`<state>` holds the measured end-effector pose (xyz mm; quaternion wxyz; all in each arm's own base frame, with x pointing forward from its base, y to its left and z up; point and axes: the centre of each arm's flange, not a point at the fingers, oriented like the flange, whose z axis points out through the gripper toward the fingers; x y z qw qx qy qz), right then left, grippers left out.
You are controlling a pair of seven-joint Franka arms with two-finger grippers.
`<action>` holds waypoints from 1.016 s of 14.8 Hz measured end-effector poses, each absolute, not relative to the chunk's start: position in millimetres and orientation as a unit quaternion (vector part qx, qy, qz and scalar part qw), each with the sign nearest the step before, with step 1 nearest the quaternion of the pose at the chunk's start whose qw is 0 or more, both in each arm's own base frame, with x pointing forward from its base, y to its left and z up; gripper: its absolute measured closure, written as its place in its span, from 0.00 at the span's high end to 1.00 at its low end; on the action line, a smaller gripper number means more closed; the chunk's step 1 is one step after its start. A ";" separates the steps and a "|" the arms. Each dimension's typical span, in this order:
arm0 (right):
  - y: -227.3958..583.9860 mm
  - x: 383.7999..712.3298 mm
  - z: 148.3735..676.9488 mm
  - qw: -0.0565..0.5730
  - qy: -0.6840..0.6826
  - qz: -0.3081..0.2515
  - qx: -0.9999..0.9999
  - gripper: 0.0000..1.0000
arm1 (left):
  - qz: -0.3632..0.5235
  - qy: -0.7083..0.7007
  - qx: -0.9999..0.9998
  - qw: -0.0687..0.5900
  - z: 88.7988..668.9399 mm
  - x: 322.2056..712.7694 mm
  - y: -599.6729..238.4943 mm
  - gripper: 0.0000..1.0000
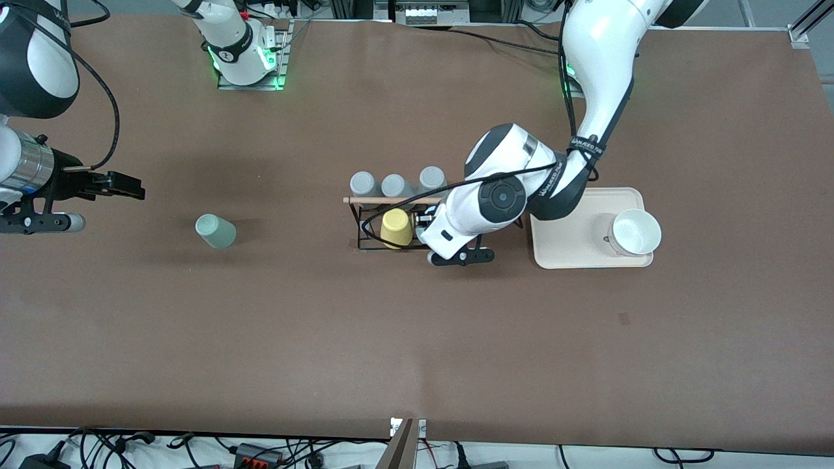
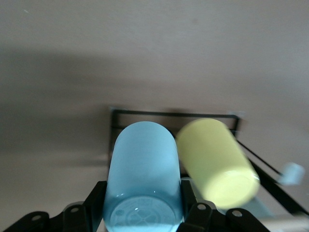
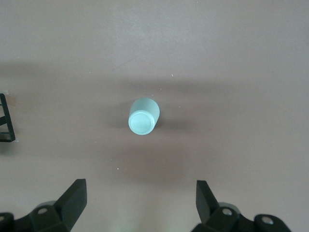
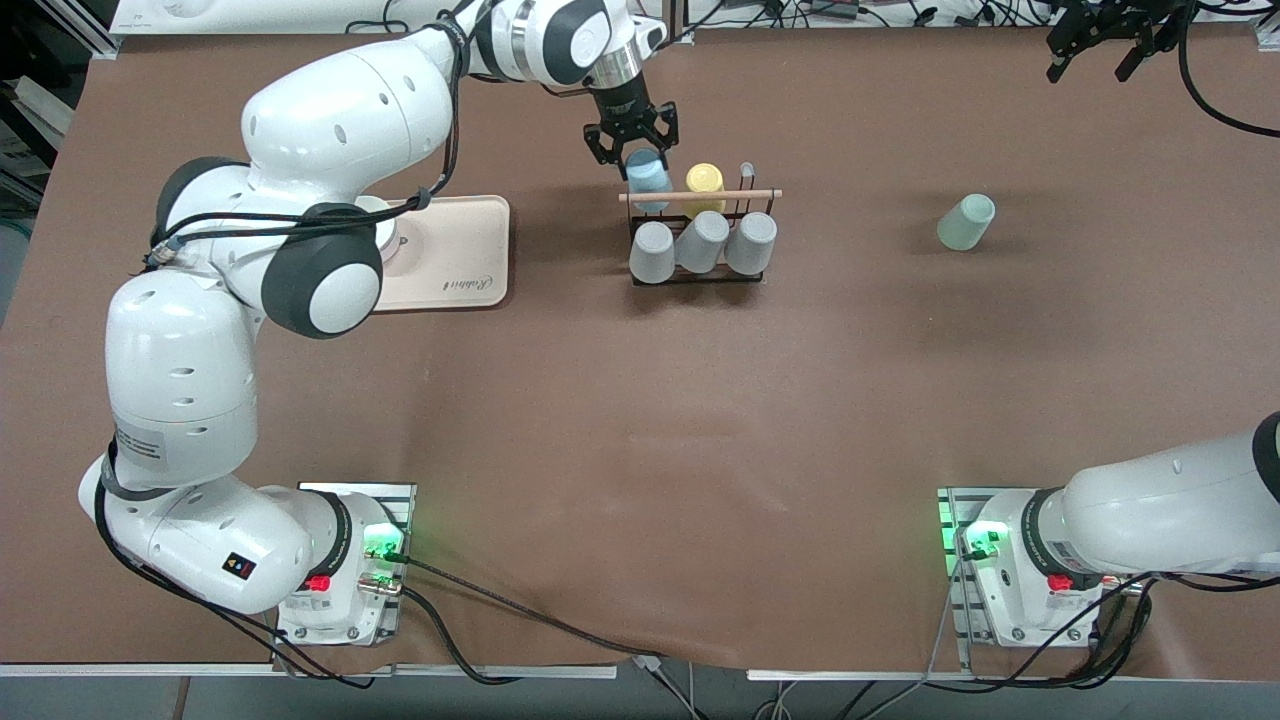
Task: Hang scattered cups on rack with three cups
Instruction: 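Hang the light blue cup beside the yellow cup and open the left gripper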
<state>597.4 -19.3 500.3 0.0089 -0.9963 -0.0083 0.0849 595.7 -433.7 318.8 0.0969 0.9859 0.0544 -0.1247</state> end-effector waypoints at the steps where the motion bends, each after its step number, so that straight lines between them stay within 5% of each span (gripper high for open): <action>1: -19.3 597.4 500.0 0.009 -0.008 0.085 -0.996 1.00 | -0.121 0.048 0.988 0.087 313.3 594.2 -435.8 0.66; 5: -18.5 597.4 500.0 0.009 -0.009 0.085 -0.996 1.00 | -0.105 0.039 0.990 0.080 321.4 595.4 -440.7 0.66; 10: -18.5 597.2 499.8 0.009 -0.009 0.086 -0.996 1.00 | -0.100 0.046 0.991 0.081 350.4 606.3 -426.6 1.00; 15: -18.2 596.8 496.5 0.010 -0.009 0.090 -0.996 1.00 | -0.073 0.102 0.988 0.089 461.8 645.5 -321.6 1.00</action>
